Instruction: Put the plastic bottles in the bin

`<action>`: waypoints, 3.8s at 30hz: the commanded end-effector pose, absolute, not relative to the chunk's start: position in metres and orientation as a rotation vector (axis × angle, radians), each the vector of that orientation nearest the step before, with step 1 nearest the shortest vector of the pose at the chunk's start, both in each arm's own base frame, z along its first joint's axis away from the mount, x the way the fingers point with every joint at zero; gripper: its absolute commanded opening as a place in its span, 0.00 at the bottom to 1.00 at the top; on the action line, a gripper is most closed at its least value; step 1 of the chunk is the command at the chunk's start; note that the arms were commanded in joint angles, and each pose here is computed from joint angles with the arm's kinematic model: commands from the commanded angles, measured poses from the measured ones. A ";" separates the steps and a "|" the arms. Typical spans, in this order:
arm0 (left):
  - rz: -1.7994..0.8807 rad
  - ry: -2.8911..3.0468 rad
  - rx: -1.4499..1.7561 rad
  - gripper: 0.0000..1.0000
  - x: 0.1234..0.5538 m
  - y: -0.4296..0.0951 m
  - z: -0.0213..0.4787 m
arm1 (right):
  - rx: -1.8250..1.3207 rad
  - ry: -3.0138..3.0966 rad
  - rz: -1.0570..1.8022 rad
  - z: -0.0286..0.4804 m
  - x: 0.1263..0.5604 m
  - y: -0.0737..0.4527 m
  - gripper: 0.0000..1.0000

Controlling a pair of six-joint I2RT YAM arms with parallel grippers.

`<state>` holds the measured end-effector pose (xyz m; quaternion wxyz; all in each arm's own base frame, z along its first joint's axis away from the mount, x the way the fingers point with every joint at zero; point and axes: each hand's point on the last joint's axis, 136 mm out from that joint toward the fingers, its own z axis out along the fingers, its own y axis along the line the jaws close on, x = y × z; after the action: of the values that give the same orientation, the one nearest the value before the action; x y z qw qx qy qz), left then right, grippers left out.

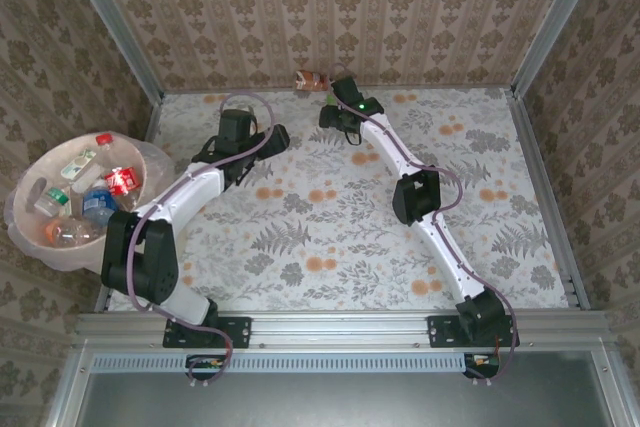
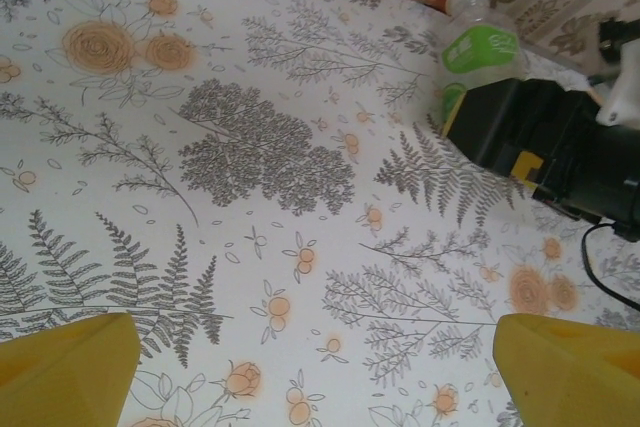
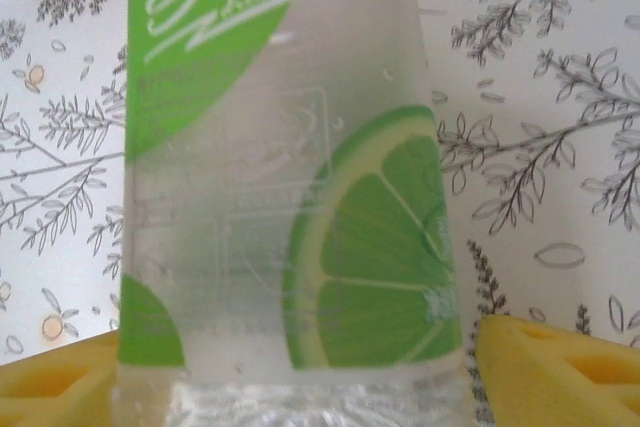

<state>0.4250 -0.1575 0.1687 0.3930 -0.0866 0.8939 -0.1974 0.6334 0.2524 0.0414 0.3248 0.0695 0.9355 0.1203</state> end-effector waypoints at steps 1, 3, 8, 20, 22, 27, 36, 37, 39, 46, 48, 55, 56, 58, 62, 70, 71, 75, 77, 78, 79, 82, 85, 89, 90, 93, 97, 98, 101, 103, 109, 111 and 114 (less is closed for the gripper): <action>-0.524 2.264 -0.251 1.00 0.431 -0.155 0.167 | 0.254 2.399 0.305 0.050 0.642 0.247 0.73; -0.528 2.268 -0.251 1.00 0.431 -0.155 0.166 | 0.243 2.398 0.312 0.051 0.643 0.249 0.69; -0.535 2.264 -0.233 1.00 0.430 -0.156 0.169 | 0.105 2.388 0.298 0.067 0.639 0.260 0.60; -0.696 2.147 -0.142 1.00 0.407 -0.169 0.196 | -0.286 2.504 0.370 0.145 0.563 0.279 0.52; -0.702 2.123 -0.131 1.00 0.402 -0.167 0.198 | -0.304 2.518 0.411 0.156 0.556 0.280 0.52; -0.733 2.098 -0.094 1.00 0.395 -0.170 0.204 | -0.309 2.475 0.498 0.195 0.551 0.277 0.51; -1.072 1.945 -0.122 1.00 0.417 -0.204 0.244 | -0.507 2.460 0.719 0.237 0.496 0.301 0.52; -1.097 1.937 -0.147 1.00 0.422 -0.205 0.245 | -0.525 2.450 0.740 0.240 0.489 0.305 0.51; -1.152 1.921 -0.181 1.00 0.430 -0.207 0.246 | -0.549 2.425 0.788 0.246 0.478 0.312 0.51; -1.445 1.684 -0.189 1.00 0.439 -0.218 0.278 | -0.505 2.327 0.925 0.253 0.443 0.314 0.52; -1.506 1.672 -0.209 1.00 0.440 -0.223 0.275 | -0.498 2.281 0.956 0.257 0.437 0.314 0.52; -1.625 1.701 -0.308 1.00 0.439 -0.242 0.245 | -0.453 2.176 1.004 0.261 0.431 0.312 0.53; -1.632 1.702 -0.292 1.00 0.437 -0.246 0.246 | -0.460 2.170 1.015 0.260 0.431 0.314 0.53; -1.640 1.701 -0.238 1.00 0.432 -0.256 0.252 | -0.473 2.175 1.030 0.256 0.429 0.318 0.53; -1.644 1.700 -0.147 1.00 0.424 -0.272 0.264 | -0.503 2.175 1.041 0.250 0.426 0.327 0.54; -1.585 1.782 -0.180 0.73 0.426 -0.270 0.246 | -0.623 2.141 1.088 0.254 0.408 0.339 0.56; -1.576 1.785 -0.175 0.68 0.426 -0.269 0.247 | -0.648 2.139 1.099 0.254 0.404 0.340 0.57; -1.517 1.816 -0.145 0.56 0.423 -0.265 0.250 | -0.713 2.112 1.119 0.260 0.391 0.339 0.63; -1.482 1.825 -0.113 0.52 0.420 -0.264 0.256 | -0.731 2.096 1.114 0.265 0.387 0.337 0.72; -1.452 1.833 -0.098 0.51 0.418 -0.262 0.261 | -0.738 2.084 1.103 0.268 0.385 0.335 0.77; -1.407 1.849 -0.090 0.50 0.416 -0.257 0.264 | -0.738 2.068 1.088 0.271 0.384 0.332 0.82; -1.146 1.955 -0.066 0.50 0.405 -0.233 0.271 | -0.725 2.015 1.038 0.286 0.380 0.322 0.96; -0.772 2.047 -0.019 0.48 0.385 -0.190 0.294 | -0.690 1.957 0.981 0.303 0.377 0.307 1.00; -0.259 2.105 -0.070 0.48 0.348 -0.104 0.336 | -0.550 1.920 0.812 0.316 0.390 0.273 1.00; -0.119 2.121 -0.096 0.48 0.335 -0.078 0.346 | -0.504 1.915 0.775 0.318 0.395 0.263 1.00; 0.216 2.156 -0.183 0.48 0.294 -0.011 0.373 | -0.383 1.910 0.733 0.317 0.405 0.237 1.00; 0.530 2.203 -0.362 0.48 0.239 0.065 0.393 | -0.224 1.941 0.719 0.302 0.417 0.207 1.00; 0.567 2.211 -0.415 0.48 0.229 0.079 0.394 | -0.193 1.950 0.718 0.299 0.419 0.201 1.00; 0.648 2.225 -0.533 0.48 0.207 0.106 0.392 | -0.130 1.985 0.709 0.287 0.422 0.188 1.00; 0.700 2.240 -0.619 0.48 0.198 0.123 0.383 | -0.113 2.005 0.695 0.281 0.422 0.183 1.00; 0.797 2.279 -0.770 0.51 0.195 0.160 0.350 | -0.118 2.020 0.660 0.275 0.417 0.175 1.00; 0.766 2.294 -0.804 0.57 0.198 0.164 0.343 | -0.121 2.024 0.646 0.275 0.416 0.174 1.00; 0.742 2.291 -0.823 0.91 0.197 0.162 0.347 | -0.117 2.031 0.633 0.273 0.415 0.171 1.00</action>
<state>0.1988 0.1633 0.3385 0.2823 -0.3086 0.8630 0.2834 0.4200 0.1810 0.2659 0.4736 -0.0553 0.8352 0.2742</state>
